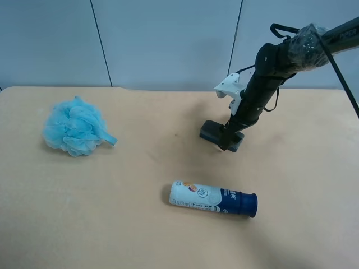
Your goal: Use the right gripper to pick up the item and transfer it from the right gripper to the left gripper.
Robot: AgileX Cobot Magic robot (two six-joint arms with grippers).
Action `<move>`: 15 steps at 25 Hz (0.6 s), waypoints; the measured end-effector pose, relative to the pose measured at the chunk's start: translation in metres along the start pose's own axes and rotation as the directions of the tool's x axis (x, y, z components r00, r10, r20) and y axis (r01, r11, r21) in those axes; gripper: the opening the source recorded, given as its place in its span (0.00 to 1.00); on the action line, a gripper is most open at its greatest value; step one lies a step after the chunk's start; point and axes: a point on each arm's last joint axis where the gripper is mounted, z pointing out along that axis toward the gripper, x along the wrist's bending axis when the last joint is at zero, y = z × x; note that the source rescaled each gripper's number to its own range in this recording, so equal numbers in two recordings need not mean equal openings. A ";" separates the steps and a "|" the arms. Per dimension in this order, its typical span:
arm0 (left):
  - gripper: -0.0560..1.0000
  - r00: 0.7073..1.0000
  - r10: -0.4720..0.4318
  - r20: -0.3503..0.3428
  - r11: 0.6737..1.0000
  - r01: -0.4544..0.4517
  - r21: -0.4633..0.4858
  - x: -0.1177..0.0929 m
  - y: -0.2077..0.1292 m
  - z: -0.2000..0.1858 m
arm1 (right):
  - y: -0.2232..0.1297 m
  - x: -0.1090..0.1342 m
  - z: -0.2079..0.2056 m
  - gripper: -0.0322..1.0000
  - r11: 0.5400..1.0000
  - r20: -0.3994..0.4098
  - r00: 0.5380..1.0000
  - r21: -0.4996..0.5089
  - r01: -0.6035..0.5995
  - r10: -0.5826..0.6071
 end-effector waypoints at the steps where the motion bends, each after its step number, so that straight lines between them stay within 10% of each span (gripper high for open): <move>1: 1.00 1.000 0.000 0.000 1.000 0.000 0.000 0.000 0.000 0.000 | 0.000 0.000 0.000 0.96 1.000 -0.001 1.000 0.001 0.000 0.000; 5: 1.00 1.000 0.000 0.000 1.000 0.000 0.000 0.000 0.000 0.000 | 0.000 0.001 0.000 0.86 1.000 -0.006 1.000 0.005 0.000 0.000; 13: 1.00 1.000 0.000 0.000 1.000 0.000 0.000 0.000 0.000 0.000 | -0.001 0.001 0.000 0.04 1.000 -0.006 1.000 0.006 -0.001 0.001; 15: 1.00 1.000 0.000 0.000 1.000 0.000 0.000 0.000 0.000 0.000 | -0.001 0.001 0.000 0.03 1.000 -0.006 1.000 0.006 -0.003 0.003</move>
